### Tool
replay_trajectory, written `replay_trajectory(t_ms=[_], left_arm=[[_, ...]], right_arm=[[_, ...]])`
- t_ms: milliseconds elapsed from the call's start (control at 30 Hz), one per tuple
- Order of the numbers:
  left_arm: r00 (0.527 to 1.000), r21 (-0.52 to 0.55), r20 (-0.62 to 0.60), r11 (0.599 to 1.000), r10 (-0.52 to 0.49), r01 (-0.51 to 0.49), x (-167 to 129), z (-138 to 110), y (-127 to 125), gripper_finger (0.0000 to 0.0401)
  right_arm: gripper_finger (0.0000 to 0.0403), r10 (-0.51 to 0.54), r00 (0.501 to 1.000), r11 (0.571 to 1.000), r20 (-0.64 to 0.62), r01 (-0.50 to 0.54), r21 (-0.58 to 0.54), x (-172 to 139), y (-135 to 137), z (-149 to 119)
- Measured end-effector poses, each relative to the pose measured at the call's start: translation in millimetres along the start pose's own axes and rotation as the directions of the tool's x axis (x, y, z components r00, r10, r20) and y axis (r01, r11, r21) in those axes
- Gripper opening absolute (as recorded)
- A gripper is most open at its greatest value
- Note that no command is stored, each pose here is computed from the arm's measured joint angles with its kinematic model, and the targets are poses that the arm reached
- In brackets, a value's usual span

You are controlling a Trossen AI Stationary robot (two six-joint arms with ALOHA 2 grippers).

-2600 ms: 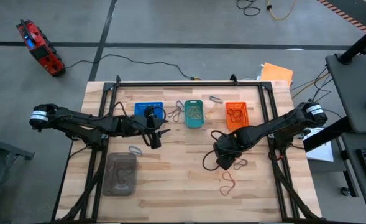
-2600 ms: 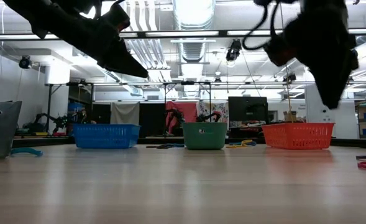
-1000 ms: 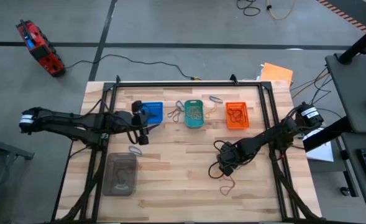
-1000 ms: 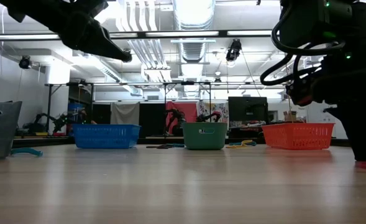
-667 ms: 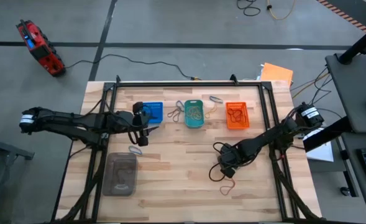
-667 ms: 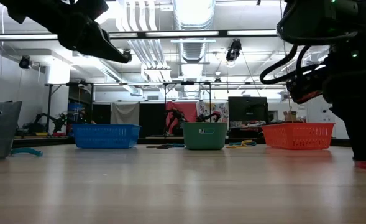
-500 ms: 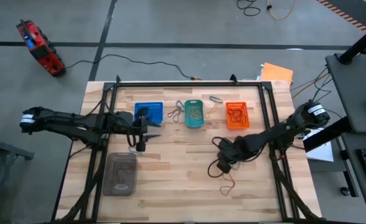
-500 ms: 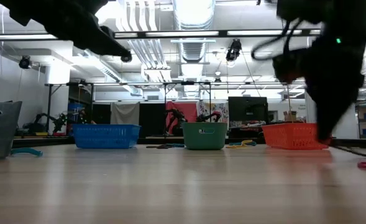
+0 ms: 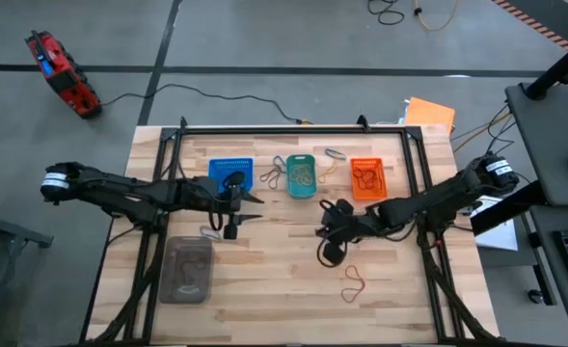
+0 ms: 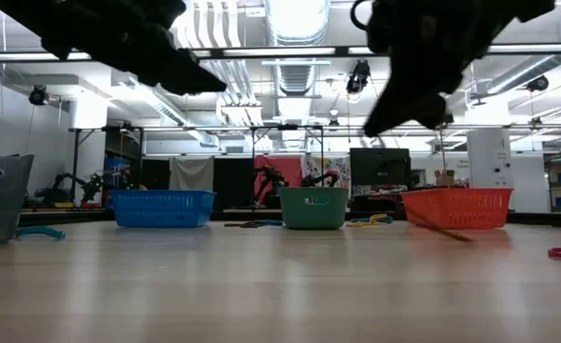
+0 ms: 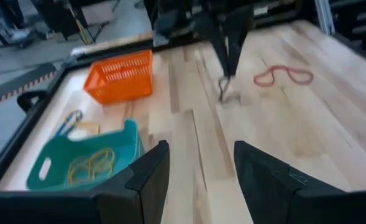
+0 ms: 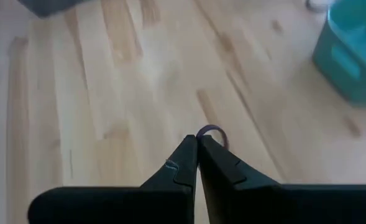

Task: Sort rubber bands into baskets
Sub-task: Put the right black rubber band into the black bin

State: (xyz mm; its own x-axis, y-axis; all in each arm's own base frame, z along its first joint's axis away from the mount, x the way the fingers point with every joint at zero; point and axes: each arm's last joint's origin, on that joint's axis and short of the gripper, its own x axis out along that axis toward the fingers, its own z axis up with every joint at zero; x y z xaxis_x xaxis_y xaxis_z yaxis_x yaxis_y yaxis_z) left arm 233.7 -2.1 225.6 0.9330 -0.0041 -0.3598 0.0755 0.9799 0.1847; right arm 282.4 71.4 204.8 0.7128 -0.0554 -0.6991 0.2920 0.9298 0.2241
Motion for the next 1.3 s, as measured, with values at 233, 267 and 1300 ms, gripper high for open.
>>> replay_trajectory(t_ms=[233,267,1300], left_arm=[[0.999,-0.042,-0.002,0.999,-0.033,0.033,8.8,-2.9,-3.5,0.0164],[0.999,-0.044,-0.008,0.998,-0.037,0.037,10.0,-4.0,-4.6,0.0164],[0.995,-0.044,0.103,0.999,-0.013,0.017,28.7,5.1,-3.8,0.0235]], right_arm=[[0.0008,0.042,0.994,0.993,0.101,-0.031,-0.114,6.2,-12.0,20.4],[0.0008,0.062,0.991,0.991,0.120,-0.047,-0.126,6.9,-12.5,23.7],[0.0008,0.304,0.824,0.895,0.479,-0.076,-0.439,14.2,-18.9,71.0]])
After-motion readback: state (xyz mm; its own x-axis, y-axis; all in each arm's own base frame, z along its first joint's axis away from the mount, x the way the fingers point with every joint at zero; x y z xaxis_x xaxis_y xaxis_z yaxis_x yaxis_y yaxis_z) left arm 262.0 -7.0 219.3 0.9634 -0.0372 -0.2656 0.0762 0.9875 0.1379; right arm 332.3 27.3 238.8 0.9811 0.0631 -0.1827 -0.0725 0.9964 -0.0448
